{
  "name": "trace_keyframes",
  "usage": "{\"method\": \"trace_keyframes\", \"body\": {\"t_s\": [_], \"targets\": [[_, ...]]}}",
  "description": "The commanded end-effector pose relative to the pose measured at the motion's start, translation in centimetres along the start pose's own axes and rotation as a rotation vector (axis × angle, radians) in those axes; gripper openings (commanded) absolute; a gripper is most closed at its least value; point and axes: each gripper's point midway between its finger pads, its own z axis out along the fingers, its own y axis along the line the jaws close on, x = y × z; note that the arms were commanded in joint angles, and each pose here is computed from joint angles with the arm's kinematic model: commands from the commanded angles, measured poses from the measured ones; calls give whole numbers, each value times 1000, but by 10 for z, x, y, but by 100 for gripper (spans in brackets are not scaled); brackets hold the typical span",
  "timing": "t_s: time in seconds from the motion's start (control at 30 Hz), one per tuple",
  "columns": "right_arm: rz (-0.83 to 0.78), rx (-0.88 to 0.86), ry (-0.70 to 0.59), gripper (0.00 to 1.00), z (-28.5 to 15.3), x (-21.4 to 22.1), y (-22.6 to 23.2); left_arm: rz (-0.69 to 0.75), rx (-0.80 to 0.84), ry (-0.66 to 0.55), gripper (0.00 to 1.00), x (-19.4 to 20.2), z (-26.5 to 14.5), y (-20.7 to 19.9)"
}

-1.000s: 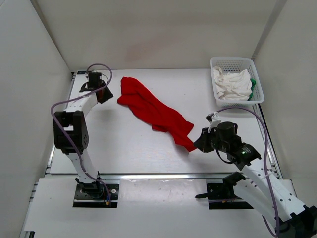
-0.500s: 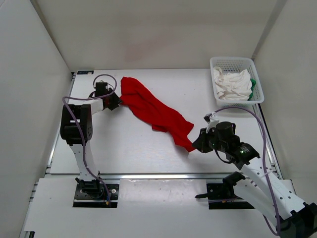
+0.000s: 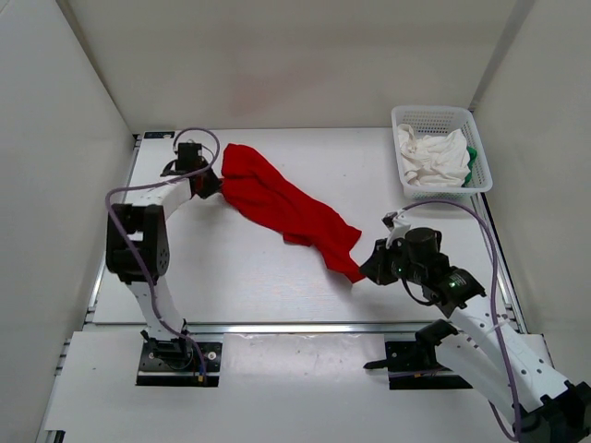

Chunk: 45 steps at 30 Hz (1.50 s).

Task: Fold and stack the t-shirts
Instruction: Flatten out the tshirt

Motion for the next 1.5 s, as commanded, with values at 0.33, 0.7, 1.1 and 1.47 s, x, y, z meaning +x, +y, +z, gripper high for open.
{"method": "trace_keyframes", "body": {"t_s": [0.33,0.7,1.1,1.47], "targets": [[-56,-35,-24,0,5,-15,4,194,-123,42,27,-3,-125,36],[-37,-26,-13,0,8,-15,5,121,-167,58,49,-21,-57,54],[-39,-67,-4,0,11,-7,20,-49,-154,-111,46,16,-120,114],[-27,-87,6,0,12,6,29,-181,-203,-41,45,53,-90,148]]}}
